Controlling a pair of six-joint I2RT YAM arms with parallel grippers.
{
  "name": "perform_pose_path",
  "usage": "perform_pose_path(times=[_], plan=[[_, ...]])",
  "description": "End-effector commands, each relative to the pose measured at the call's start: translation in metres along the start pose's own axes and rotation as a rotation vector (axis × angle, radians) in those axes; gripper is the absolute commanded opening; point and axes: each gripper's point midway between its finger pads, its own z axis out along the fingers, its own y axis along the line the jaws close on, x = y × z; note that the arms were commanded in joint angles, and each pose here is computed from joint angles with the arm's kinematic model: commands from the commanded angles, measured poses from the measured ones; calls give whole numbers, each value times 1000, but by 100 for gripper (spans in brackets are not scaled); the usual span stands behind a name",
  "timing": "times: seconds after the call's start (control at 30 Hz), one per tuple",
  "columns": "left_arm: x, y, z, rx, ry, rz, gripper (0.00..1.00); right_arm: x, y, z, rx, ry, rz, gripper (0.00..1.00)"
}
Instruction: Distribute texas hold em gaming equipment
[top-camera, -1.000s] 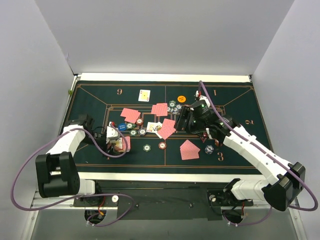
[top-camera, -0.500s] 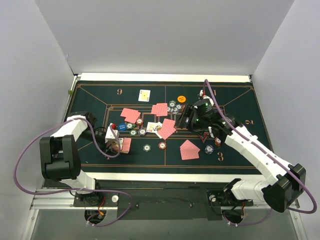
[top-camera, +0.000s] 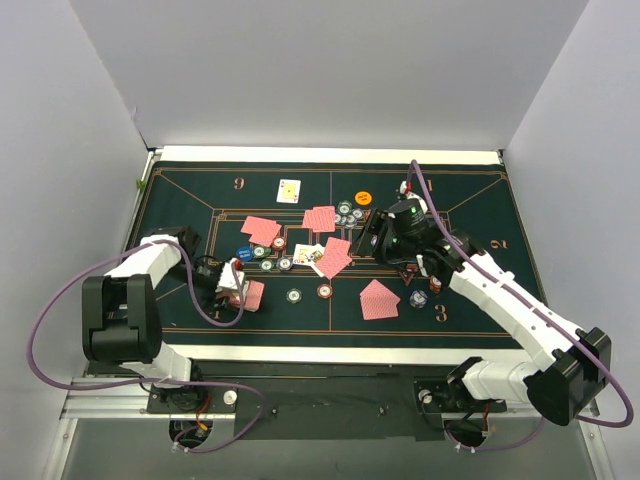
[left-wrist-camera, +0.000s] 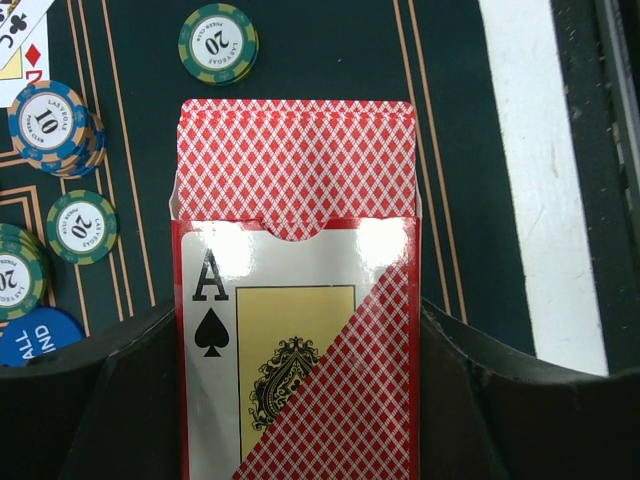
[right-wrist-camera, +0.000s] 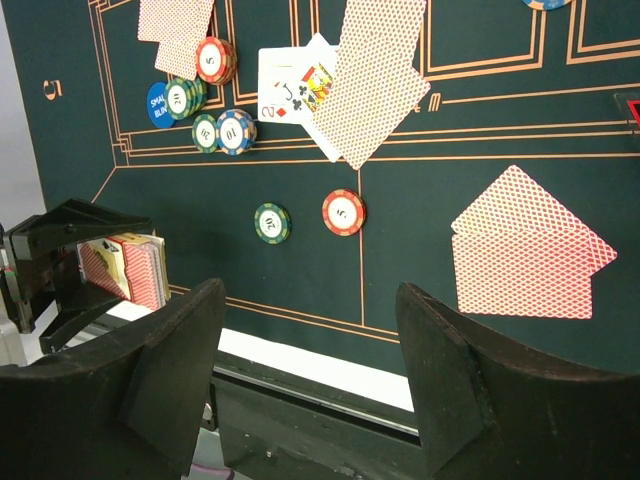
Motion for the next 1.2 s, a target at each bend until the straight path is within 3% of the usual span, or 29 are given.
perform_pose_path(times=[0.0,0.17,0.33,0.47,0.53,0.57,1.0,1.17], plan=[[1,16,-1,-41,42,63,16,-5,5,-9,-36,-28,14,64],[8,13,10,39,121,97,24,-7,5,-11,-39,-35,14,64],[9,13,16,54,143,99,26,-8,4,-14,-50,-39,20,64],[7,11,19,77,148,104,48,-9,3,-15,-54,-41,26,64],[4,10,19,82,136,109,67,-10,3,-16,-55,-42,27,64],[3,8,19,87,132,116,84,-10,2,-16,-55,-42,30,64],[-31,10,-4,24,0,66,89,-11,2,-23,-68,-44,33,66],[-44,17,-18,-51,-35,-19,90,-10,3,-25,-63,-42,30,73]])
